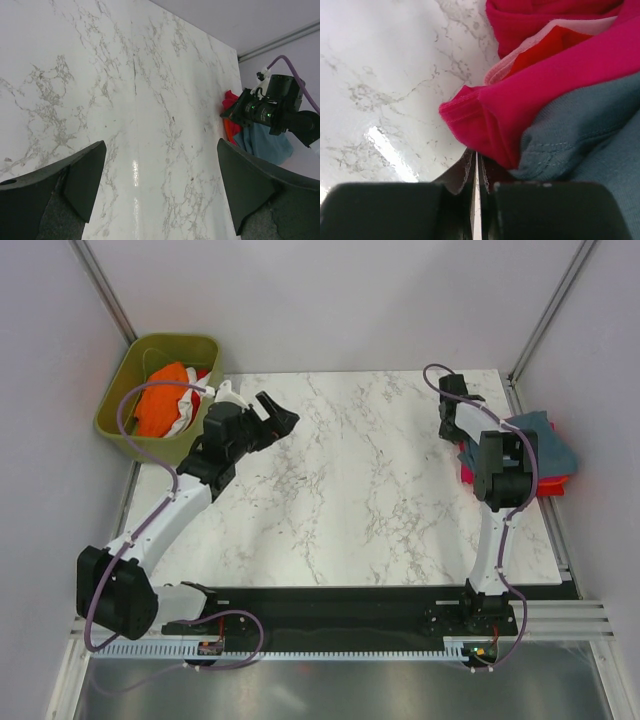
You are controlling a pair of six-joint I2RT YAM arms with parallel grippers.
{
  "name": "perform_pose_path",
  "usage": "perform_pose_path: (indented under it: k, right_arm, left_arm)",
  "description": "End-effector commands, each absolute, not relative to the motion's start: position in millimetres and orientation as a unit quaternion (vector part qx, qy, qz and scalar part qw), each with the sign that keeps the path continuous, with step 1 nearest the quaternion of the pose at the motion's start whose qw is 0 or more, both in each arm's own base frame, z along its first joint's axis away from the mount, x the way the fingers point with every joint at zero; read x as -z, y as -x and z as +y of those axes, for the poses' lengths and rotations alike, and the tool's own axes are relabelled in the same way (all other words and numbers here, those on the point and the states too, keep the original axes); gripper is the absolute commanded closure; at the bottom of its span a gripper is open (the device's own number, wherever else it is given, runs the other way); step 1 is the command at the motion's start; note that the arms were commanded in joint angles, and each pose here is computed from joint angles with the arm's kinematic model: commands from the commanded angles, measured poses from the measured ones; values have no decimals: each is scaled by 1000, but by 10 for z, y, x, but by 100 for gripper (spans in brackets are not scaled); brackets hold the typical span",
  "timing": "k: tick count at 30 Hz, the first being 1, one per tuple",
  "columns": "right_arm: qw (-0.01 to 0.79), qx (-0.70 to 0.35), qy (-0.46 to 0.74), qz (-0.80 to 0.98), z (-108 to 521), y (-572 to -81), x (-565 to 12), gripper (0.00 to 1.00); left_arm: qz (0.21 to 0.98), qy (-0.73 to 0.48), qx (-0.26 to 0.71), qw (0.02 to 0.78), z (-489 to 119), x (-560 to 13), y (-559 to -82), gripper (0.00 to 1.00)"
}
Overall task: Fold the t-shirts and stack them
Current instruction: Reset both grippers
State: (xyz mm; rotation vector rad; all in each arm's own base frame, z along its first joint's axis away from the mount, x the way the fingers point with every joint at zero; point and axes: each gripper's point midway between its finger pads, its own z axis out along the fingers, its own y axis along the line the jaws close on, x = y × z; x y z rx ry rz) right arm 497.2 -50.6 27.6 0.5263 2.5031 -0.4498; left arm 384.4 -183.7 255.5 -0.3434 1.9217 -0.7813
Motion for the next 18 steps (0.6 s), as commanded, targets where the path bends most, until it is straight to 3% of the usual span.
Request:
perform_pose_path:
  k: [1, 2, 7, 10, 11, 14, 18]
  right_arm:
    - [307, 141, -185, 923, -308, -5112, -626, 89]
    - [320, 135, -178, 921, -225, -5136, -696, 74]
    - [395, 65, -132, 907, 388, -5104, -1300, 61]
    - [432, 25, -116, 894, 643, -4946, -1554, 42]
    - [437, 19, -116, 892, 680, -4853, -1496, 27]
    - [483, -18, -104, 870, 893, -4594, -1703, 8]
    - [533, -74, -76, 839, 1161, -4182, -1985, 2]
  left_arm:
    - [799, 134, 292, 508, -1679, -2548, -3780, 0]
    - [800, 141, 278, 513, -1605, -2547, -3787, 0]
    - [822, 153, 239, 494, -1446, -2309, -3627, 0]
    - [829, 154, 227, 488, -1373, -2153, -3496, 0]
    - [832, 152, 224, 485, -1360, -2099, -3466, 0]
    - [841, 146, 214, 474, -1318, -1918, -3355, 0]
    - [852, 123, 216, 461, -1333, -1763, -3221, 0]
